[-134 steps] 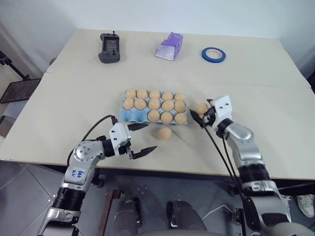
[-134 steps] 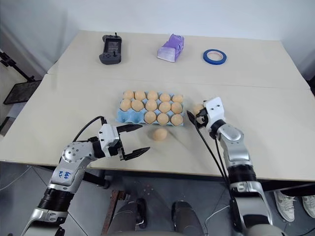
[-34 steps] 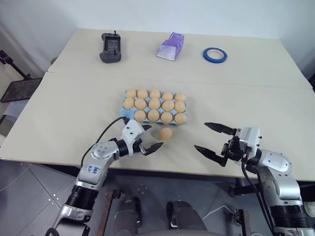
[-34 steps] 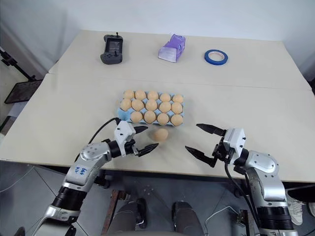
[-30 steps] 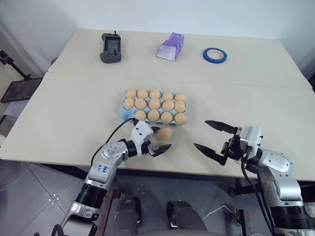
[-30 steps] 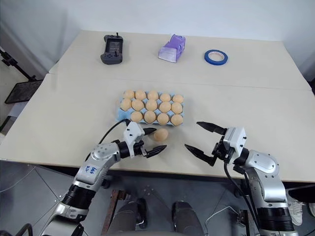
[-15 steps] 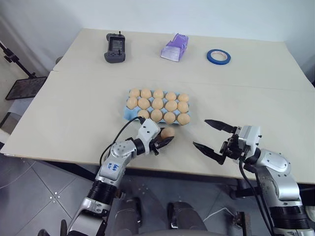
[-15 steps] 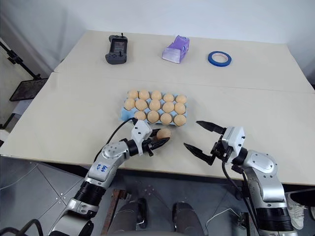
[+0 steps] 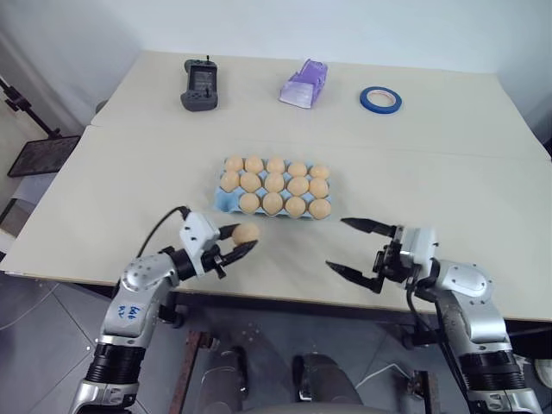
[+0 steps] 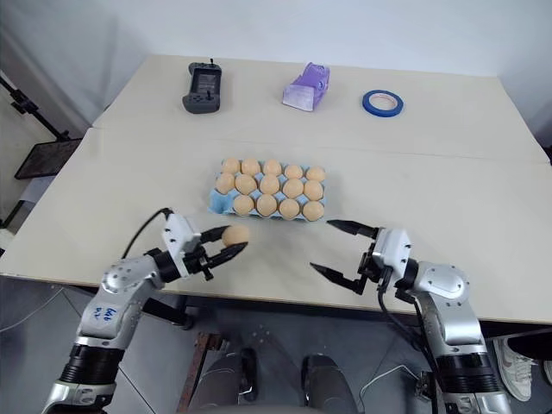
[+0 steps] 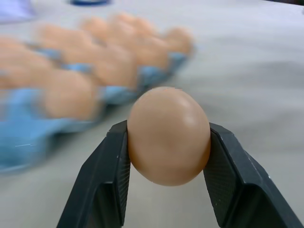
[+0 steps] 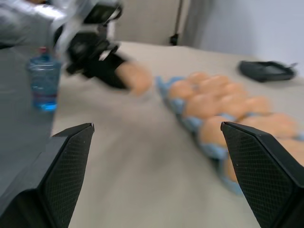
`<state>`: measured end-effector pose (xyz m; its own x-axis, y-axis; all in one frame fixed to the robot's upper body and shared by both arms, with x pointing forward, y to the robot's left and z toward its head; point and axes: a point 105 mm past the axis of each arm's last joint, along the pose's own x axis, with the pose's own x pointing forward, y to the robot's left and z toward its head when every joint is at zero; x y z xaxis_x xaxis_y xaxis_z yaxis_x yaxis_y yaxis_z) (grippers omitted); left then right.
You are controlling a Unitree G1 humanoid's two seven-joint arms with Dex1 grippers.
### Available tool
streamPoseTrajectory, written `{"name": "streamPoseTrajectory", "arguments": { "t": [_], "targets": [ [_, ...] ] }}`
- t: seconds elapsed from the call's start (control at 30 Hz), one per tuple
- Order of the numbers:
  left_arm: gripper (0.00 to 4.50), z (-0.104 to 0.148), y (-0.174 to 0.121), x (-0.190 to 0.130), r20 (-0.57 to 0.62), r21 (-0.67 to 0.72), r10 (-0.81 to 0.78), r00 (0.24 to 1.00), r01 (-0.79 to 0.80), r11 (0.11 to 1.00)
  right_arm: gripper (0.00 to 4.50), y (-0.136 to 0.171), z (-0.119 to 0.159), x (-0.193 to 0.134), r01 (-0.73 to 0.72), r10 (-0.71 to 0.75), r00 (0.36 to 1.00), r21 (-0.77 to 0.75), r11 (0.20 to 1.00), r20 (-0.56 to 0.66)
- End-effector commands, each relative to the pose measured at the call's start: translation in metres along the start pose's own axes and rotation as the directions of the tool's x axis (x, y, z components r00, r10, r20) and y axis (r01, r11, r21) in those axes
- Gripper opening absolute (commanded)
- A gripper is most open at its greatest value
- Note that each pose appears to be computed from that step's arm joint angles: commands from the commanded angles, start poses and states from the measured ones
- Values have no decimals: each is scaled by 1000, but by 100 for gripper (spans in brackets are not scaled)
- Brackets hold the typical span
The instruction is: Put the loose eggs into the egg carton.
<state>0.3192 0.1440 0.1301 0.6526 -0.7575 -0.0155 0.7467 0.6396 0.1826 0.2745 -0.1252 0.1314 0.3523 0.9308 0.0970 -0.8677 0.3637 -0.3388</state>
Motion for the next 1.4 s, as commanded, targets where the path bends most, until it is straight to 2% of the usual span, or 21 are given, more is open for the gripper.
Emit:
{"name": "streamPoseTrajectory", "arguments": {
  "t": [0.03, 0.17, 0.4, 0.6, 0.7, 0.87, 0.9, 1.03, 1.23, 1.4],
  "targets": [
    [211, 27, 22, 5, 89, 38, 55, 994, -59, 998, 450, -4, 7, 11, -12, 13, 999, -33, 999, 40],
    [211, 30, 36, 17, 87, 59, 91, 992, -96, 994, 450, -9, 6, 17, -12, 13, 999, -36, 999, 46],
    [211, 16, 57, 29, 29, 40, 185, 982, -186, 982, 450, -19, 13, 25, 0, 5, 996, -50, 999, 90],
    [211, 5, 55, 34, 4, 4, 160, 987, -160, 987, 450, -24, 14, 22, 42, -36, 995, -58, 997, 97],
    [274, 3, 55, 35, -2, -12, 154, 988, -154, 988, 450, -25, 15, 16, 59, -54, 994, -58, 997, 93],
    [429, 4, 57, 34, 1, 0, 161, 987, -161, 987, 450, -27, 16, 7, 83, -78, 994, -61, 995, 82],
    [449, 5, 57, 31, 1, 4, 161, 987, -161, 987, 450, -27, 16, 5, 87, -82, 994, -62, 994, 79],
    [449, 9, 51, 5, 8, 40, 121, 993, -121, 992, 450, -28, 19, -9, 114, -109, 992, -72, 991, 63],
    [449, -8, 37, -65, -117, 148, 48, 992, -30, 988, 450, -39, 17, -43, 158, -160, 987, -92, 983, -13],
    [449, -6, 35, -95, -145, 165, 92, 985, -68, 984, 450, -50, 12, -57, 195, -201, 979, -104, 975, -48]
  ]
}}
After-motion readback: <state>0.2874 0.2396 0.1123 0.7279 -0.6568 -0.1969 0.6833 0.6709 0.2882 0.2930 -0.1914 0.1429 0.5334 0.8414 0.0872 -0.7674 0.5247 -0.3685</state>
